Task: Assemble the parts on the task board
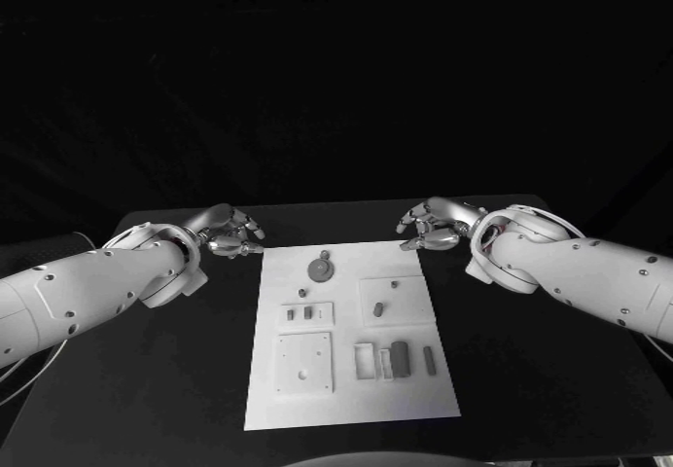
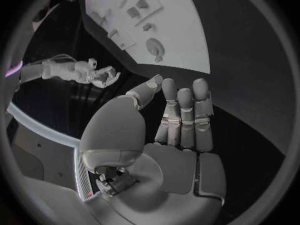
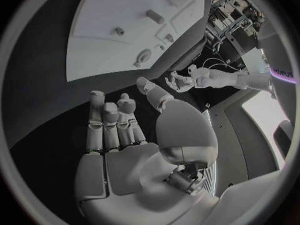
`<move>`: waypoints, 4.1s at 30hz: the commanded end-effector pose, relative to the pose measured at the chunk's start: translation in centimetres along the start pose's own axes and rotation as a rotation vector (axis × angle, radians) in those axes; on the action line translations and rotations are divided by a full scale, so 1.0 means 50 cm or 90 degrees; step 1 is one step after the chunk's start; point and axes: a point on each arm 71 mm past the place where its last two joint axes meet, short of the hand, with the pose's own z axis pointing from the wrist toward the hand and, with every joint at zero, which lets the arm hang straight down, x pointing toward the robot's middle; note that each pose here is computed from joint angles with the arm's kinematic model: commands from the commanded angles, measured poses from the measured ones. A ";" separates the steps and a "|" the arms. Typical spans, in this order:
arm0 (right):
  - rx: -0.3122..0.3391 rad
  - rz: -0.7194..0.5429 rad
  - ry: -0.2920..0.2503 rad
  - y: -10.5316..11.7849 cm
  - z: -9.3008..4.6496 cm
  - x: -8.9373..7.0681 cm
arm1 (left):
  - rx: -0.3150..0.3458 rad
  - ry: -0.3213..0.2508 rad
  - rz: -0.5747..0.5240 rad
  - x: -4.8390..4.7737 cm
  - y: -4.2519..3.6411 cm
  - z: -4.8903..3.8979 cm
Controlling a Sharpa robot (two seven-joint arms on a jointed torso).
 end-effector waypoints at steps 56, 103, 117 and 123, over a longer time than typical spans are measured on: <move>-0.051 -0.277 0.031 0.044 0.000 0.157 | 0.010 -0.023 -0.220 0.006 -0.023 -0.017; -0.037 -0.287 0.090 0.031 0.013 0.196 | 0.008 -0.018 -0.225 0.008 -0.024 -0.017; -0.028 -0.306 0.105 0.028 0.012 0.202 | 0.005 -0.017 -0.225 0.008 -0.022 -0.019; -0.024 -0.316 0.113 0.025 0.011 0.206 | 0.004 -0.016 -0.225 0.008 -0.021 -0.019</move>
